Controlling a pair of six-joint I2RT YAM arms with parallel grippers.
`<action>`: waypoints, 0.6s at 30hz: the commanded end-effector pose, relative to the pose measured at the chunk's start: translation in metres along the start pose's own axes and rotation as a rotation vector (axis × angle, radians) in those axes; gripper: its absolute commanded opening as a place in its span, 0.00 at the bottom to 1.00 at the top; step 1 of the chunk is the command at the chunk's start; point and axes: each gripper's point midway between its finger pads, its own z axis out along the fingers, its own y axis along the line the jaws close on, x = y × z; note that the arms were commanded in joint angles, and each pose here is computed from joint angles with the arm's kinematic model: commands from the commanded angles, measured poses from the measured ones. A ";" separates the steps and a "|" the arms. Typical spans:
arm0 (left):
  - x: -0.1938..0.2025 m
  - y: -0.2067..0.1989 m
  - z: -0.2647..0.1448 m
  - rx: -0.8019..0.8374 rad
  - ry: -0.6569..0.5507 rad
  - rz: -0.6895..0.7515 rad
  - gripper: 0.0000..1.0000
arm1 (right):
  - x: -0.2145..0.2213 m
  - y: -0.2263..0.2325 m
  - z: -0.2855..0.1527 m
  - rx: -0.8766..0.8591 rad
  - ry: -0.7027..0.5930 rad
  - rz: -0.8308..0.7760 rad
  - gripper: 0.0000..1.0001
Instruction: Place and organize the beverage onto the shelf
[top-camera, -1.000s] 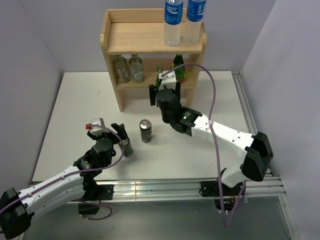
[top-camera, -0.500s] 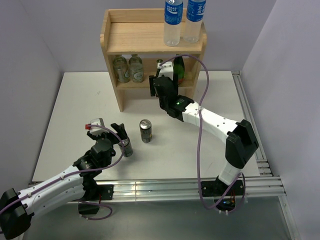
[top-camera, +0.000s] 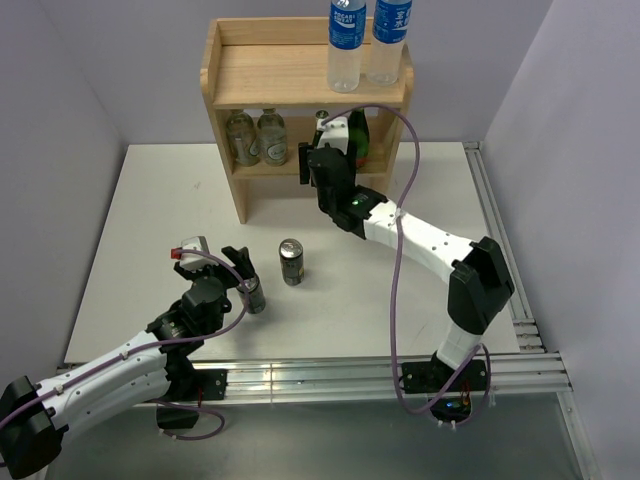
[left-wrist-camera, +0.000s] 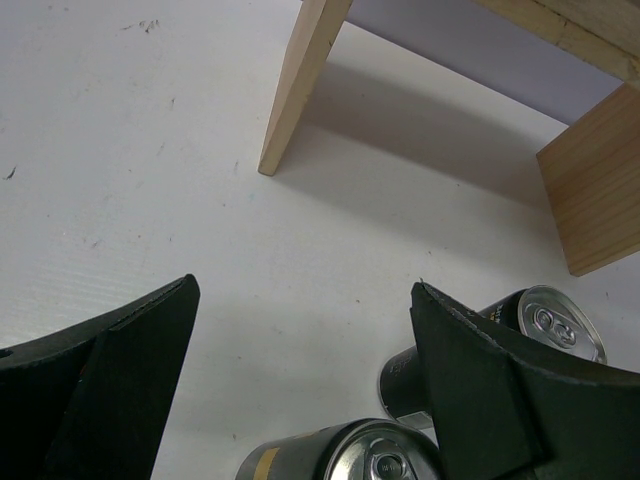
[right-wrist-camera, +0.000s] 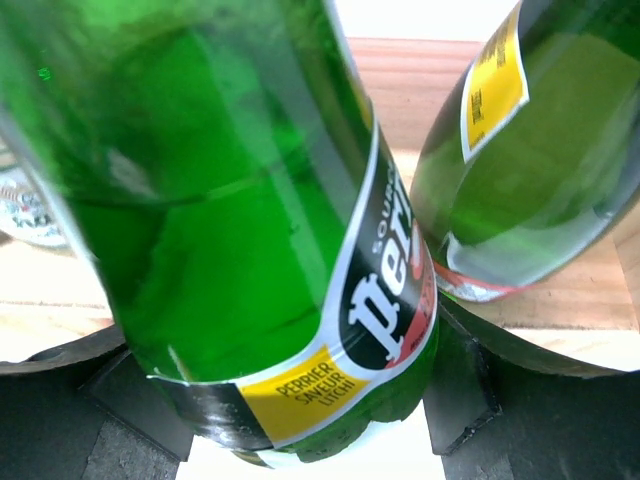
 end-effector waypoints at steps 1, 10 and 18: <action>-0.006 -0.002 0.001 0.002 -0.021 -0.018 0.94 | -0.093 0.000 -0.003 0.015 -0.236 0.209 0.00; -0.004 -0.002 0.001 0.001 -0.017 -0.012 0.94 | -0.087 0.009 0.017 0.039 -0.247 0.242 0.00; -0.005 -0.002 0.002 0.001 -0.019 -0.014 0.94 | -0.087 0.008 0.033 0.109 -0.282 0.234 0.00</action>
